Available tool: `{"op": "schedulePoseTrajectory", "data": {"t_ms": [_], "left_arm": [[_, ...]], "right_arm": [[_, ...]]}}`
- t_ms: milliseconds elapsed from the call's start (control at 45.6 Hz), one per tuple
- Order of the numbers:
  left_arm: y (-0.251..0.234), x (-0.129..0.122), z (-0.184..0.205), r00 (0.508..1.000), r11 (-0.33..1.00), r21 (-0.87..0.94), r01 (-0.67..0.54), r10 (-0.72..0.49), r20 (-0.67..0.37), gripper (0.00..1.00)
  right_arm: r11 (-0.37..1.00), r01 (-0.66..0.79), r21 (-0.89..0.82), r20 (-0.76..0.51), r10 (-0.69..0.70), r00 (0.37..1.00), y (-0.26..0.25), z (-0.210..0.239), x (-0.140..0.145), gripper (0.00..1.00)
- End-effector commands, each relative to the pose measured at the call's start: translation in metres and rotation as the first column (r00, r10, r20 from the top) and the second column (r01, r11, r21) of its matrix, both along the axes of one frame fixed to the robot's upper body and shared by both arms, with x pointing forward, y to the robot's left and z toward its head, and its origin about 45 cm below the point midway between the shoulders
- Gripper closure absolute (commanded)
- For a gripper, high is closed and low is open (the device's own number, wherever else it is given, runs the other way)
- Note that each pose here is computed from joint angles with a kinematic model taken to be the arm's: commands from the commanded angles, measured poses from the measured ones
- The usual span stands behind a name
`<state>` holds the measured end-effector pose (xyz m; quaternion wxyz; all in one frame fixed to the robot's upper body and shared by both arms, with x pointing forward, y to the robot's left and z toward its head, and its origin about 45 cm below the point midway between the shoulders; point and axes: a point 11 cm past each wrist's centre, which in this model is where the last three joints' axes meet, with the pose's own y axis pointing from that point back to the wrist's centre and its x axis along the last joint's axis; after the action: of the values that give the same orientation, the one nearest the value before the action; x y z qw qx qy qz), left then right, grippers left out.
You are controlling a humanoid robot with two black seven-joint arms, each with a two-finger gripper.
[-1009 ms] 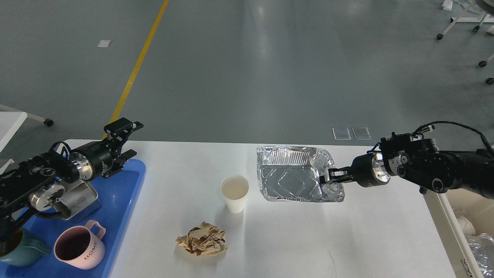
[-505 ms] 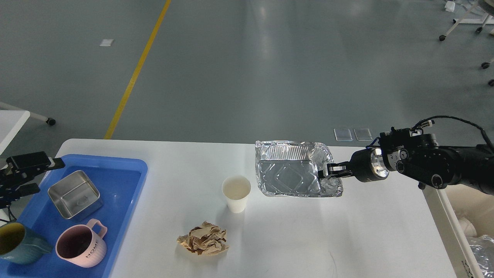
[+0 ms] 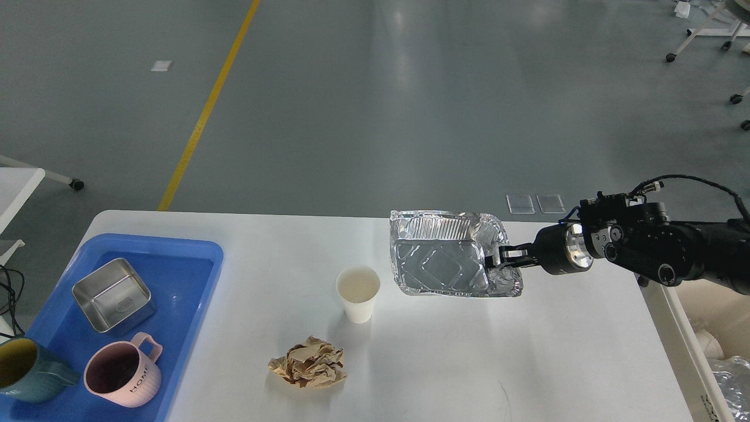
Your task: Tidy desktop
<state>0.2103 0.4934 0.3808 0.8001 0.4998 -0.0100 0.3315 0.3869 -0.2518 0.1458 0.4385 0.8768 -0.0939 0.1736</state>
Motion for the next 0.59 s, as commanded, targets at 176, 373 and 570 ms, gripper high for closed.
{"op": "schedulePoseTrajectory", "data": {"t_ms": [176,373,570], "left_arm": [[-0.004,0.005,-0.006,1.0,1.0,0.009,0.019,-0.019,-0.021,0.03],[-0.047,0.071,-0.039,0.983,0.979,0.085,0.186,-0.186,-0.003,0.03],[-0.096,0.145,-0.105,0.972,0.968,0.092,0.233,-0.228,-0.056,0.02]], "right_arm": [[1.0,-0.001,0.0,0.006,0.001,1.0,0.0,0.002,0.001,1.0],[1.0,0.0,0.001,0.012,0.0,1.0,0.0,0.003,0.002,1.0],[1.0,-0.001,0.003,0.012,0.001,1.0,0.001,0.003,0.002,1.0]]}}
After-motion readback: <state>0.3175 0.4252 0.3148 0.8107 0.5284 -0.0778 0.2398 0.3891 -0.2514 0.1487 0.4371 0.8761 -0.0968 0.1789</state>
